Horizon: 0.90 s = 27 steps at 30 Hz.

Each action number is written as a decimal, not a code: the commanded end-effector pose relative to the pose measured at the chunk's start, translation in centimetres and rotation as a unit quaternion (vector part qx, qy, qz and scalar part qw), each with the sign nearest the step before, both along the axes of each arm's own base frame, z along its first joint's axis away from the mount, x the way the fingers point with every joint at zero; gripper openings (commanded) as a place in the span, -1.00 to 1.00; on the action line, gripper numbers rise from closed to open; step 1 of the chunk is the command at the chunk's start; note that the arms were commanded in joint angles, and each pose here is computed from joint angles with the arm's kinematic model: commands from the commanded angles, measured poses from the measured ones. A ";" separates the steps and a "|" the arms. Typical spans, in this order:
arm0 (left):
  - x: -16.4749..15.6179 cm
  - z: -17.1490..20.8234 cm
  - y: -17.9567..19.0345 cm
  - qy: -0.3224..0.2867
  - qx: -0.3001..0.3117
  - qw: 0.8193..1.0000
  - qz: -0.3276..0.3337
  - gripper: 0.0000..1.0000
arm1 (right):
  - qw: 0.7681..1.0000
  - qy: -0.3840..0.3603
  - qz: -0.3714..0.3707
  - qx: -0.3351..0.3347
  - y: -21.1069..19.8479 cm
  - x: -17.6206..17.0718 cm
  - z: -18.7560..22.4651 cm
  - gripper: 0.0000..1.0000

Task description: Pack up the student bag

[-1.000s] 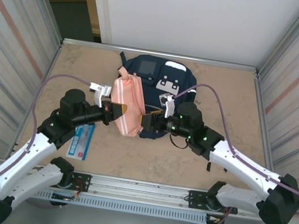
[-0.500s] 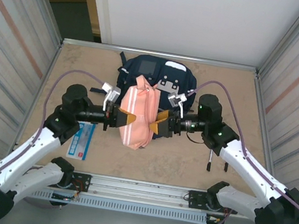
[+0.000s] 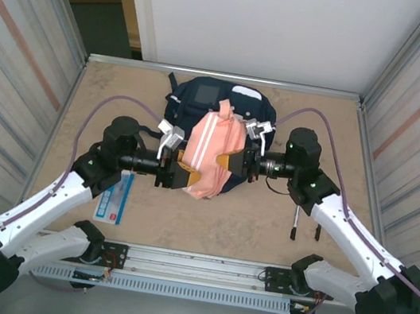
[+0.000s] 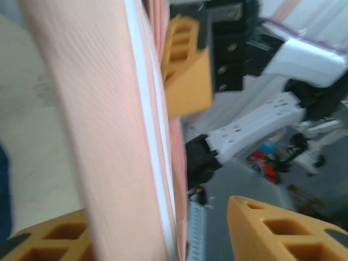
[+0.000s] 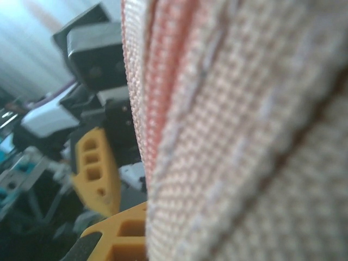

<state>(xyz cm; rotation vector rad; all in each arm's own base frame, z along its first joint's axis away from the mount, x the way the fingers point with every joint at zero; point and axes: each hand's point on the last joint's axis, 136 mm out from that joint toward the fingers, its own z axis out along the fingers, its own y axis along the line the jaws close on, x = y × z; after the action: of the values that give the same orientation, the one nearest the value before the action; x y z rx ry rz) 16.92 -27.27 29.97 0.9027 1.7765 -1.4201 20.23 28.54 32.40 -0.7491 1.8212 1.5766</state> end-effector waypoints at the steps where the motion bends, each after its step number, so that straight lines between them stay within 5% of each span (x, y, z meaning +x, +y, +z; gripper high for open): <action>1: 3.0 -2.9 1.3 -0.056 0.071 0.991 0.095 0.53 | 0.992 -0.009 -0.117 -0.038 -2.3 2.8 0.6 -1.00; 7: 6.0 -7.9 1.5 -0.236 0.201 0.943 0.123 0.66 | 0.931 -0.006 -0.334 -0.146 -8.7 6.8 -2.6 -1.00; 9: 8.0 -9.4 1.4 -0.272 0.246 0.920 0.139 0.97 | 0.905 0.009 -0.391 -0.167 -11.0 7.4 -3.5 -1.00; 17: 15.4 -15.4 1.6 -0.324 0.433 0.832 0.121 0.97 | 0.875 0.021 -0.455 -0.164 -14.7 6.8 -4.3 -1.00; 23: 20.4 -19.4 0.9 -0.317 0.495 0.800 0.125 0.93 | 0.866 0.018 -0.473 -0.159 -16.0 5.9 -4.6 -1.00; 27: 21.8 -20.5 -0.2 -0.313 0.503 0.798 0.114 0.83 | 0.865 0.023 -0.476 -0.157 -16.4 5.4 -5.1 -1.00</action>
<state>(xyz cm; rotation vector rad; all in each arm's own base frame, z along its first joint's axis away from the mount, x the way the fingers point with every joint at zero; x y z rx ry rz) 36.64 -27.39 8.41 1.3855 1.9757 0.0467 25.75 12.97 27.32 0.0737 2.0322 0.6675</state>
